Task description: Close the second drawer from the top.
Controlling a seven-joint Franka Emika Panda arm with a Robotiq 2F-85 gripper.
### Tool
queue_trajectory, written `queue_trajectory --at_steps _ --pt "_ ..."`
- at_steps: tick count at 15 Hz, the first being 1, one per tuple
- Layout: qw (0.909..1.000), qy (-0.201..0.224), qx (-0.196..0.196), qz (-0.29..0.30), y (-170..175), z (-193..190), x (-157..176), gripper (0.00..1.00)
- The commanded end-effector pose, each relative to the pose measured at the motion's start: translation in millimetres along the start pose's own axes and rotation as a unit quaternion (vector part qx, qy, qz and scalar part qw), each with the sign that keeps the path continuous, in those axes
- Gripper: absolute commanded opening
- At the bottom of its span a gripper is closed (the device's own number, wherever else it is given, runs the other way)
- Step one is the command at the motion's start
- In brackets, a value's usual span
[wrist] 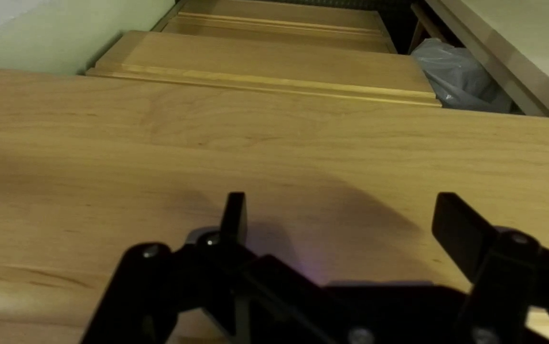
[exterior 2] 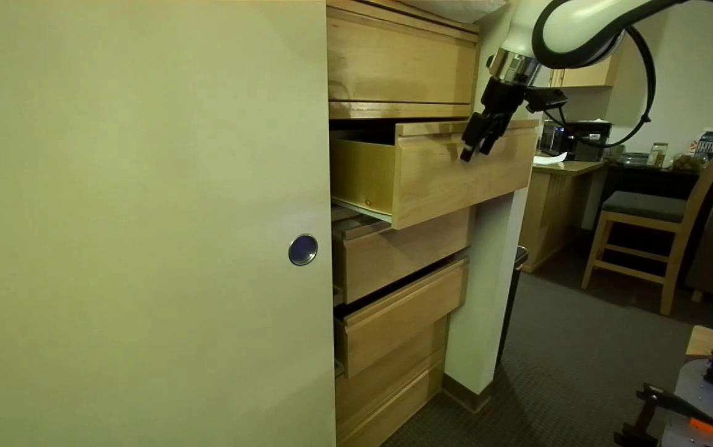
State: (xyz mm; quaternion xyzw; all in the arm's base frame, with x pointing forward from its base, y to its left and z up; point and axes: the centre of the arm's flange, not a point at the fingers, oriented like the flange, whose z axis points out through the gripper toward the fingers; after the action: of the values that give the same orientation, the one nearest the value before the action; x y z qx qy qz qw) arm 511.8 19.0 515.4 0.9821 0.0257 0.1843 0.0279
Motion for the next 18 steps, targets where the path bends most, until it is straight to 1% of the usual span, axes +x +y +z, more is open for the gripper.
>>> queue_trajectory --at_steps 1,12,14,18 --pt "0.9994 0.023 -0.022 0.016 -4.1 4.1 26.7 1.00" --pt "0.9971 0.056 -0.050 0.013 -46.2 16.7 94.0 1.00" --pt "0.9973 0.052 -0.051 0.010 -55.8 24.9 109.1 1.00" --pt "0.9967 0.063 -0.051 0.007 -77.0 35.3 135.2 1.00"
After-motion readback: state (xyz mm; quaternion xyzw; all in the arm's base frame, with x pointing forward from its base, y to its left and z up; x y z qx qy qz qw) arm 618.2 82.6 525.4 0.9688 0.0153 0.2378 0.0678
